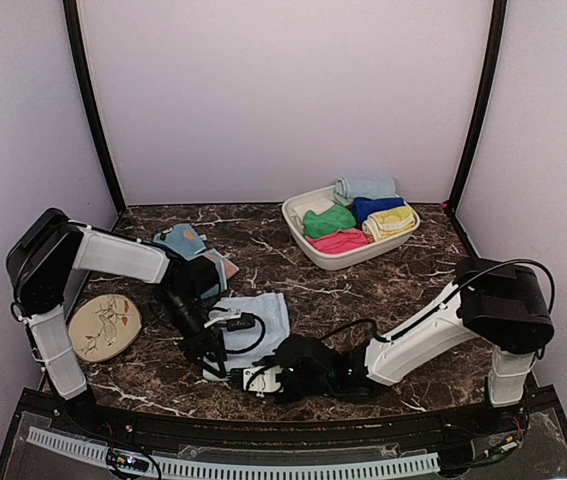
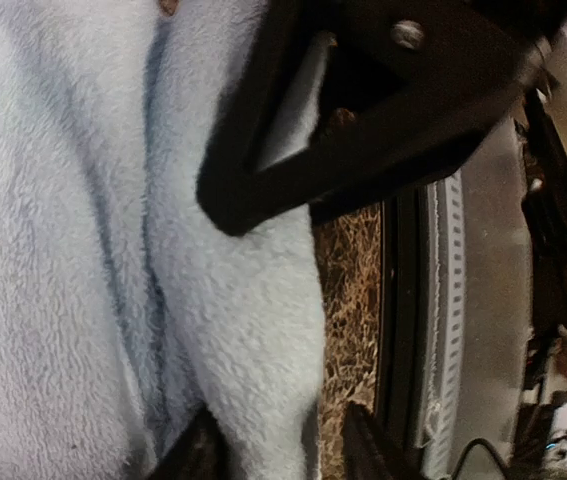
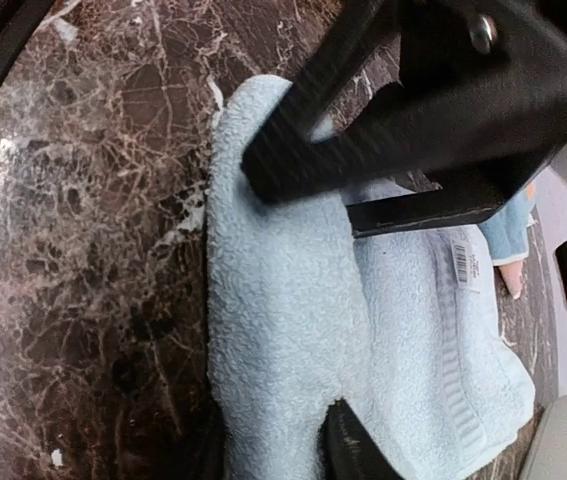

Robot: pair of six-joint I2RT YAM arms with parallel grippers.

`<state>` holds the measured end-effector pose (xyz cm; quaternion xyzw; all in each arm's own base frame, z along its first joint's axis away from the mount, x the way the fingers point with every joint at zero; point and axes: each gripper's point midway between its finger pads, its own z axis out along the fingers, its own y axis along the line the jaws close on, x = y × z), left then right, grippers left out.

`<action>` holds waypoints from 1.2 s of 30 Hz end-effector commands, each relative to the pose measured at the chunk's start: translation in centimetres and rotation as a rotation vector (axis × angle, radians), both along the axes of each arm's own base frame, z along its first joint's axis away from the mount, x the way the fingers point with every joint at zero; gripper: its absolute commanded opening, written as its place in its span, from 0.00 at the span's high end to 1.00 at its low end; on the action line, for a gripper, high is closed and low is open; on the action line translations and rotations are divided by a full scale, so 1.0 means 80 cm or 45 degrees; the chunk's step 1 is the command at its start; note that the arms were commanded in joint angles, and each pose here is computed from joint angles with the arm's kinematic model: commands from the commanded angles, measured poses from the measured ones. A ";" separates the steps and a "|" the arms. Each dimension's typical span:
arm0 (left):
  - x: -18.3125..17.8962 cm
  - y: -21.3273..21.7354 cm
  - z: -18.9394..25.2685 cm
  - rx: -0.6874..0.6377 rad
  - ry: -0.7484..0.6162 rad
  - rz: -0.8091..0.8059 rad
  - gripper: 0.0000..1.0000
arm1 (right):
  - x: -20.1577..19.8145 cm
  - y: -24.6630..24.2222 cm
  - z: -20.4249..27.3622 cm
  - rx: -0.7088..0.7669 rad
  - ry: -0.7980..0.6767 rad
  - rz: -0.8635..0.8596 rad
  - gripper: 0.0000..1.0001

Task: Roll the towels
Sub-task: Roll the towel at the center of the board.

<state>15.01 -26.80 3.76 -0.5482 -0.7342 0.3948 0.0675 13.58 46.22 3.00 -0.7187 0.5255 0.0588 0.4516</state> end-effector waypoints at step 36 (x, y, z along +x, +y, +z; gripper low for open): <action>0.028 0.015 0.006 -0.054 -0.919 -0.167 0.55 | 0.002 -0.007 -0.048 -0.087 1.896 -0.386 0.98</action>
